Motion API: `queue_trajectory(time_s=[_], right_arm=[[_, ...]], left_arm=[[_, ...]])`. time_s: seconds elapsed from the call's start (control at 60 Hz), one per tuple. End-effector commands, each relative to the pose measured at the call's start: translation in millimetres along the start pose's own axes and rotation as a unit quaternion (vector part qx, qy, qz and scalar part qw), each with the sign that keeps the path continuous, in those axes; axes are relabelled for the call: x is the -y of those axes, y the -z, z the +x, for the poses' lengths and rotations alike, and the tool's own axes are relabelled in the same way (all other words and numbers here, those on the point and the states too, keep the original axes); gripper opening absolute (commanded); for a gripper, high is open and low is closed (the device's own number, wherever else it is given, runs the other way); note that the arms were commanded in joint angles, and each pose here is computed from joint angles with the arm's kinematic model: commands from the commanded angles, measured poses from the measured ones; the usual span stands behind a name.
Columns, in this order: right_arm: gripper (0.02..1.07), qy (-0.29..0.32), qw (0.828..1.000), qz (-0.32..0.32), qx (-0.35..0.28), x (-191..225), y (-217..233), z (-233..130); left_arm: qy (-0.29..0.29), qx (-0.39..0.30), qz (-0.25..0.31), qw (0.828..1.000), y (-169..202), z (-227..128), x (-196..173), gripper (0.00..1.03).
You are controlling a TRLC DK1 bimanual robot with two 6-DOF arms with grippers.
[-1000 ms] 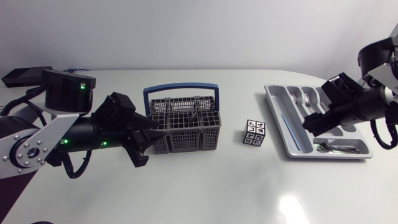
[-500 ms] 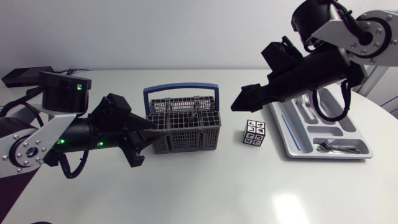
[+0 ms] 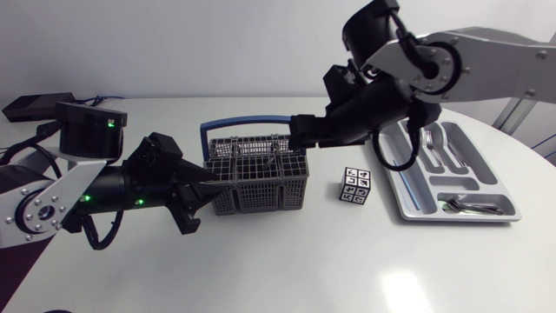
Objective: Transfer all utensils from the basket to the drawer tray.
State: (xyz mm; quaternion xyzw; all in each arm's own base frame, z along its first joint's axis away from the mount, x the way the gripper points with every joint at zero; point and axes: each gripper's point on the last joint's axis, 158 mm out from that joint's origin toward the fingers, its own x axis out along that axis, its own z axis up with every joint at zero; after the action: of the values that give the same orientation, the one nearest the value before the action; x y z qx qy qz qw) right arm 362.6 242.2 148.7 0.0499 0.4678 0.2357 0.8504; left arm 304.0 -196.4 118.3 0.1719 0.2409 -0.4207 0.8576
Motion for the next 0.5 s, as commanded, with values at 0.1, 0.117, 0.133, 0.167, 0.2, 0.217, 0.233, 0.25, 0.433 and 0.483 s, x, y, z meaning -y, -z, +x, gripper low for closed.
queue_trajectory(time_s=[0.1,0.117,0.133,0.167,0.2,0.217,0.233,0.25,0.433,0.483], right_arm=[[0.9,-0.017,0.989,0.149,0.007,-4,-4,22],[0.9,-0.018,0.988,0.151,0.007,-5,-4,23],[0.9,-0.018,0.988,0.155,0.006,-5,-5,25],[0.9,-0.021,0.986,0.164,0.0,-7,-3,30],[0.9,-0.024,0.986,0.165,-0.007,-10,-1,34],[0.9,-0.025,0.985,0.169,-0.008,-11,-2,35],[0.9,-0.025,0.984,0.174,-0.01,-12,-1,37],[0.9,-0.025,0.984,0.178,-0.011,-13,-1,38],[0.9,-0.034,0.977,0.208,-0.037,-33,9,51],[0.9,-0.037,0.976,0.211,-0.046,-39,12,54]], left_arm=[[0.008,-0.014,0.001,1.0,16,5,4,0.46],[0.008,-0.014,0.001,1.0,16,5,4,0.46],[0.008,-0.015,0.001,1.0,17,5,3,0.46],[0.008,-0.015,0.001,1.0,18,5,3,0.46],[0.008,-0.017,0.0,1.0,19,5,3,0.46],[0.008,-0.017,0.001,1.0,19,5,3,0.46],[0.007,-0.016,0.001,1.0,19,5,3,0.46],[0.007,-0.016,0.001,1.0,19,5,3,0.46],[0.006,-0.016,0.0,1.0,20,6,1,0.46],[0.006,-0.017,-0.001,1.0,21,6,1,0.46]])
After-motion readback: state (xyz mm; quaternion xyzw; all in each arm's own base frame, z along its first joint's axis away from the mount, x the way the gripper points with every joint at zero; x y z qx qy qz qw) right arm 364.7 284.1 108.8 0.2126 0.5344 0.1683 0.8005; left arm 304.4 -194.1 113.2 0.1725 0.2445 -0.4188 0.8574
